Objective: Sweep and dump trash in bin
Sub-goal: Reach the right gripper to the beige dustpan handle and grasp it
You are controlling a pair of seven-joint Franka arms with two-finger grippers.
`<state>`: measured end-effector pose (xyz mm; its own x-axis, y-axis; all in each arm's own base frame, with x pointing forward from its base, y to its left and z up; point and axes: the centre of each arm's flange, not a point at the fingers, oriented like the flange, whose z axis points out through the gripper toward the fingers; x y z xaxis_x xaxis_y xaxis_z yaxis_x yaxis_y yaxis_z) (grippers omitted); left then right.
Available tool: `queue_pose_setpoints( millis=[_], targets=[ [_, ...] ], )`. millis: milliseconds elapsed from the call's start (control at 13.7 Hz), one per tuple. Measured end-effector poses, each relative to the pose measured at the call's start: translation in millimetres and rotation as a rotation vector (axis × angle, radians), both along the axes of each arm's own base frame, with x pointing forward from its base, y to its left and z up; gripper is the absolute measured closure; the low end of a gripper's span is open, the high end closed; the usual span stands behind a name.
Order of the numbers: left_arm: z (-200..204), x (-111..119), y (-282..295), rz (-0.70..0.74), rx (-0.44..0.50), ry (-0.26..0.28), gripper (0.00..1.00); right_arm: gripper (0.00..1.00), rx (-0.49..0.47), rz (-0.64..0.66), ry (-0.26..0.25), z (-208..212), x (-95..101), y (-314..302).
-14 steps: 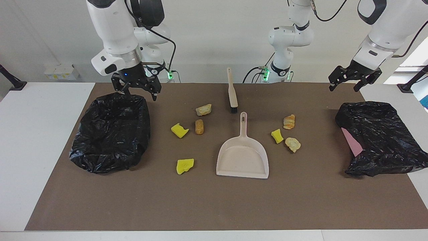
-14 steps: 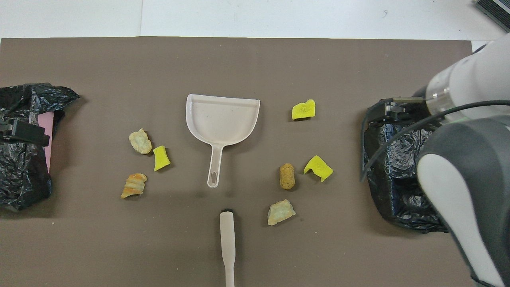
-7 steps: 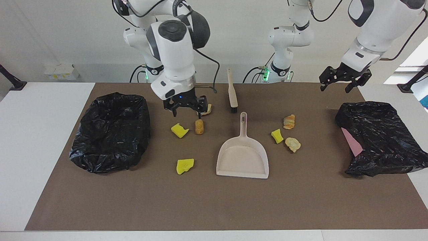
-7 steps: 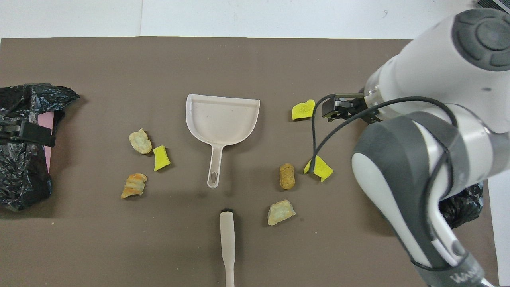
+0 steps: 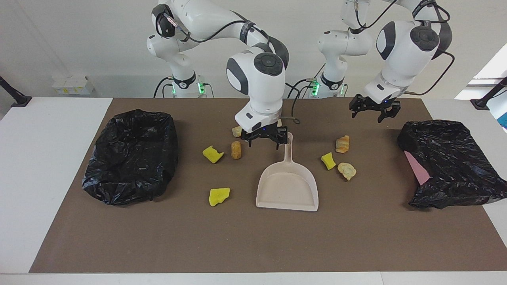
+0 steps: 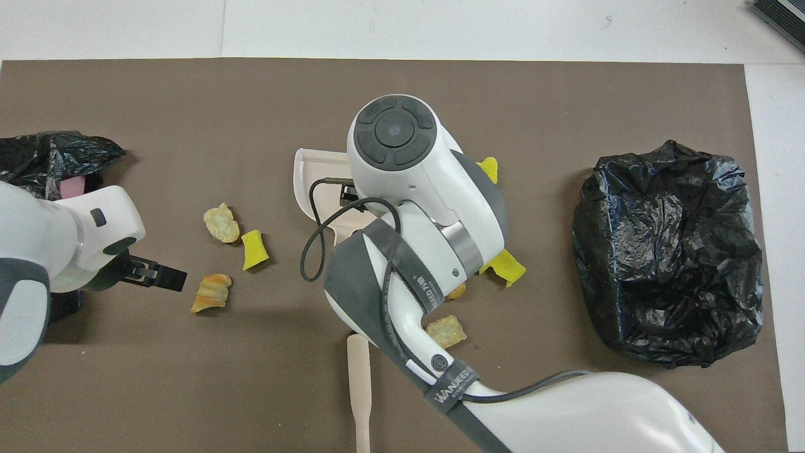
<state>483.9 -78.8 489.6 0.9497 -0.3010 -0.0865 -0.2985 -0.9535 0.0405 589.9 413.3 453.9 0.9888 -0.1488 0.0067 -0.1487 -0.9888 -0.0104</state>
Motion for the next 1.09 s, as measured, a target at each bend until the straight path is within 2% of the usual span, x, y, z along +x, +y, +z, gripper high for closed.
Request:
queue_pose_setpoints(
  millis=[219,364,510,656,947,1093],
  targets=[
    [-26.5,-26.4,-17.1,-0.015,-0.052,0.019,0.00,0.00,-0.002,0.038,0.015,-28.2,-14.2,34.5],
    [-43.1,-46.7,-28.0,-0.034,-0.069,0.033,0.00,0.00,-0.003,0.075,0.021,-28.7,-32.3,56.5],
    [-62.3,-71.6,-42.5,-0.070,-0.077,0.026,0.00,0.00,0.005,0.087,0.018,-28.1,-41.3,68.6],
    [-79.0,-96.6,-55.4,-0.101,-0.092,0.026,0.00,0.00,0.011,0.082,0.018,-37.5,-37.2,68.2],
    [-93.9,-132.6,-71.0,-0.156,-0.107,0.003,0.00,0.00,0.009,0.083,0.029,-76.9,-31.6,74.8],
    [-95.8,-150.6,-76.3,-0.155,-0.146,0.004,0.00,0.04,0.007,0.088,0.033,-83.5,-33.8,78.8]
  ],
)
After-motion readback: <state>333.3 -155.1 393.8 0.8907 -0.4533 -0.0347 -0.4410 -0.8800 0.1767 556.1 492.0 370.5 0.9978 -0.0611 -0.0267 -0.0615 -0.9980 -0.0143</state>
